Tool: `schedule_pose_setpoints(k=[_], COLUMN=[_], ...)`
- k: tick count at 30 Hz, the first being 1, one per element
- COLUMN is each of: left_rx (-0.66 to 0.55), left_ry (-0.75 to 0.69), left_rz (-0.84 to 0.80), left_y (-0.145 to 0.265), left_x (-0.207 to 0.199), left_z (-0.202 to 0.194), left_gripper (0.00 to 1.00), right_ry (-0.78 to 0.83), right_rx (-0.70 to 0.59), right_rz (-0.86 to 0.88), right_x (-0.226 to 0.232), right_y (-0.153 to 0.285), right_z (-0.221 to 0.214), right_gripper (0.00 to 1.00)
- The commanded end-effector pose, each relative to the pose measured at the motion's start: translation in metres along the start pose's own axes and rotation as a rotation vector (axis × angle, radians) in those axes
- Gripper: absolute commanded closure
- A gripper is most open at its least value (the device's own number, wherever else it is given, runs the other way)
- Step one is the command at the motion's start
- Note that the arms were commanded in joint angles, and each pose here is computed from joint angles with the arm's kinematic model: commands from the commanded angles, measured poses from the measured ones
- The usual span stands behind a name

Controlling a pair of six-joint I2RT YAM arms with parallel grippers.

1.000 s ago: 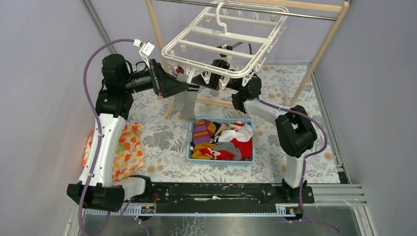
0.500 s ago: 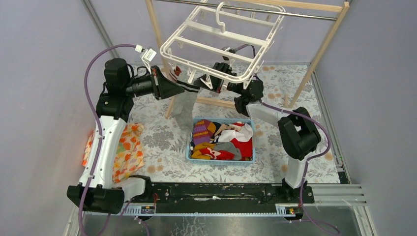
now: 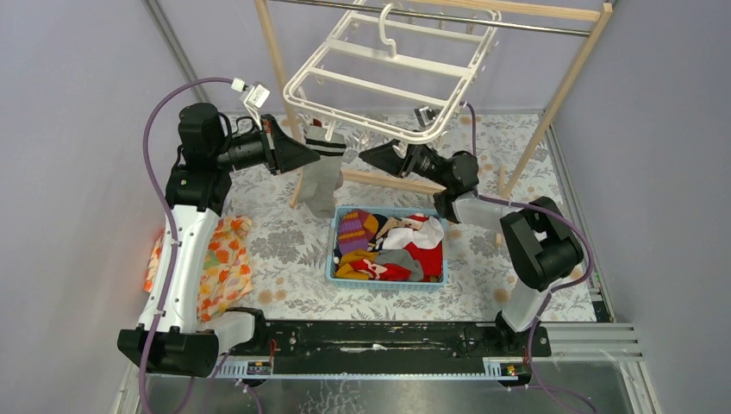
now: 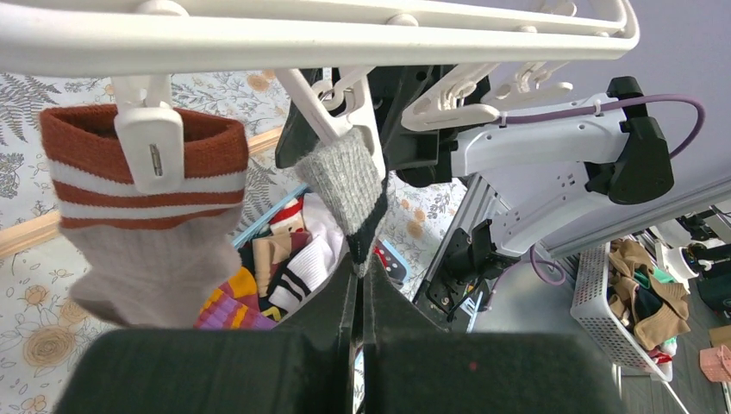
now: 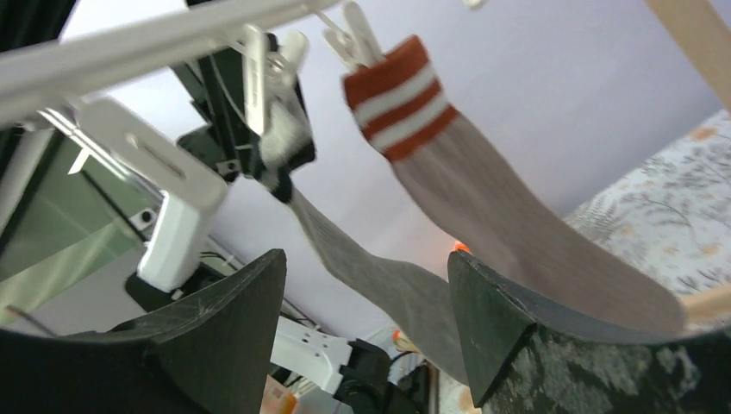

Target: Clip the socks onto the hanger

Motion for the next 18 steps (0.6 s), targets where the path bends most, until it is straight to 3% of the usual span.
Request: schedule_pose_setpoints(k=[1,8,13,18], left_rx=[-0.019,-0.02,-0.024,-0.019], left_ry=[-0.018,-0.025,-0.032,-0.017], left_rz=[0.001,-0.01,-0.009,-0.005], left_y=[0.005,0.006,0.007,0.005], left_x=[-0.008,-0.012,-0.013,-0.009], left_z=[0.004,0.005,0.007,0.005], left_gripper=[1.0,1.0,1.0,1.0], right_ry=[0.14,0.348,0.567,0.748], right_rx=[-0.08,-0.214,-0.179,-0.229], right_rz=[-0.063,-0.483,-0.514,-0.54], right_x=[0.009,0.005,0.038,0.068], right_y=[0.007,0.045,0.037,0.016], right_z=[0.002,-0.026,-0.039,-0.021], right_gripper=[0.25,0.22,0.2,0.28])
Point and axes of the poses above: each gripper's point midway between its finger pads, its own y axis back along the fingers, its own x axis along the line the jaws close on, z = x × y, the point moved 9 cm from there along y, back along the fingers, and after that the axes turned 4 degrees about y, right-handed, at the moved point
